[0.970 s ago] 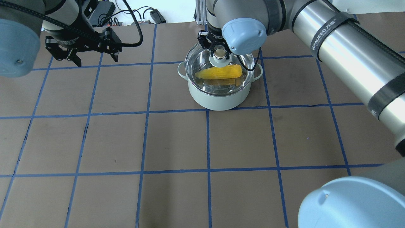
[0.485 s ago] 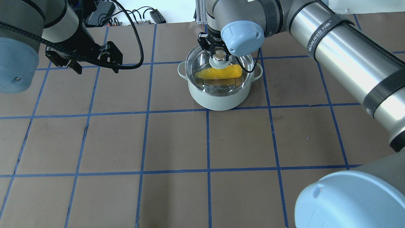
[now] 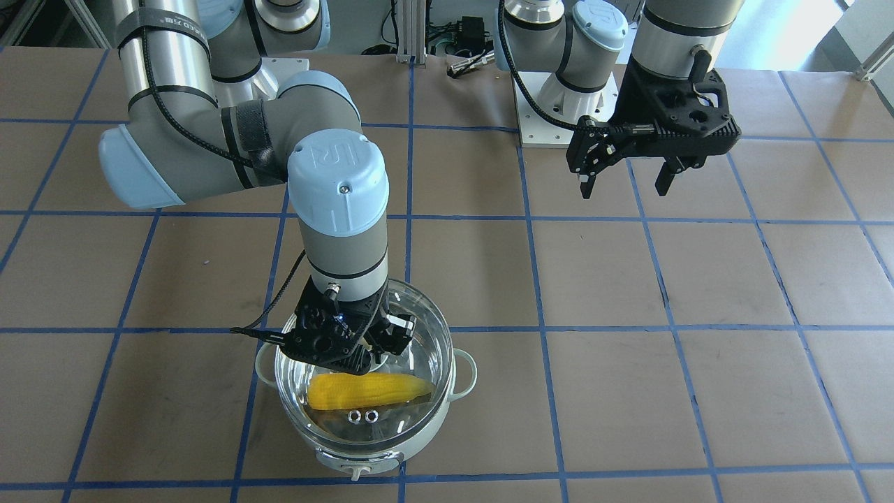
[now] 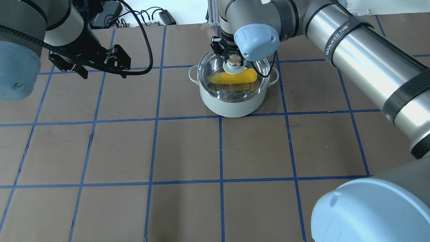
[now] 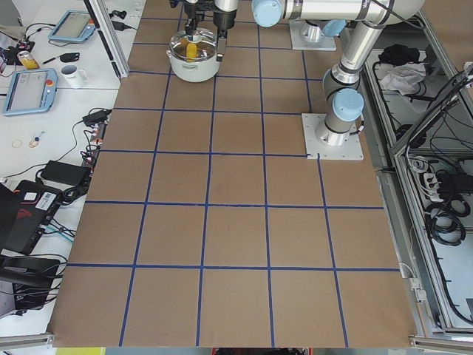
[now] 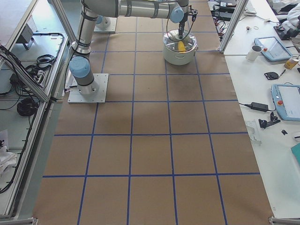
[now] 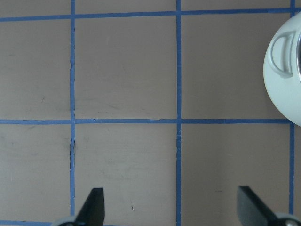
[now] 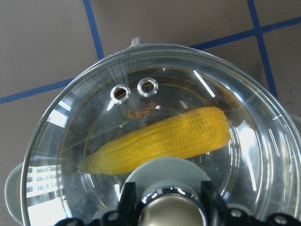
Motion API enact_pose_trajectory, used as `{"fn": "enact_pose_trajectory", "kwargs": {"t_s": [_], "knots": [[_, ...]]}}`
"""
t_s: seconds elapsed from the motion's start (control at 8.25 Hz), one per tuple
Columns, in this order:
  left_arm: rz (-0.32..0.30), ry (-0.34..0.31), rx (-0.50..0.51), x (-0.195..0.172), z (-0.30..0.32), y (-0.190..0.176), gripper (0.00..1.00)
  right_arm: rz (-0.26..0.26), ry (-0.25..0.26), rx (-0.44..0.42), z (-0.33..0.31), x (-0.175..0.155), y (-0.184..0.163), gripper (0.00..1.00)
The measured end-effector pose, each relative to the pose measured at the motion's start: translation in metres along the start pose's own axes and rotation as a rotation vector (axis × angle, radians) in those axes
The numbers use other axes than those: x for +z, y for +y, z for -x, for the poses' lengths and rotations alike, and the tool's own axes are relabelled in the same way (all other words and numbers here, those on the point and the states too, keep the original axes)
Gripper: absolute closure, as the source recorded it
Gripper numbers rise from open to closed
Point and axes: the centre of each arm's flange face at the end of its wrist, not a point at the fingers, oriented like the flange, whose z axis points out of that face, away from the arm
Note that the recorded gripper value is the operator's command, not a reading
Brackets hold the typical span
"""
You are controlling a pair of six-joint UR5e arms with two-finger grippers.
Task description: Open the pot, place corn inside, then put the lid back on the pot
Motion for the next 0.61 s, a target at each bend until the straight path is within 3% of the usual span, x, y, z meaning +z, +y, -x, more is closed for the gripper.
{"fn": "enact_pose_trajectory", "kwargs": {"t_s": [0.61], "knots": [[-0.005,-0.002,0.001,0.0028,0.0005,-0.0043,0.00,0.004,0.004,-0.004,0.0012,0.0084,-0.0012,0.70]]}}
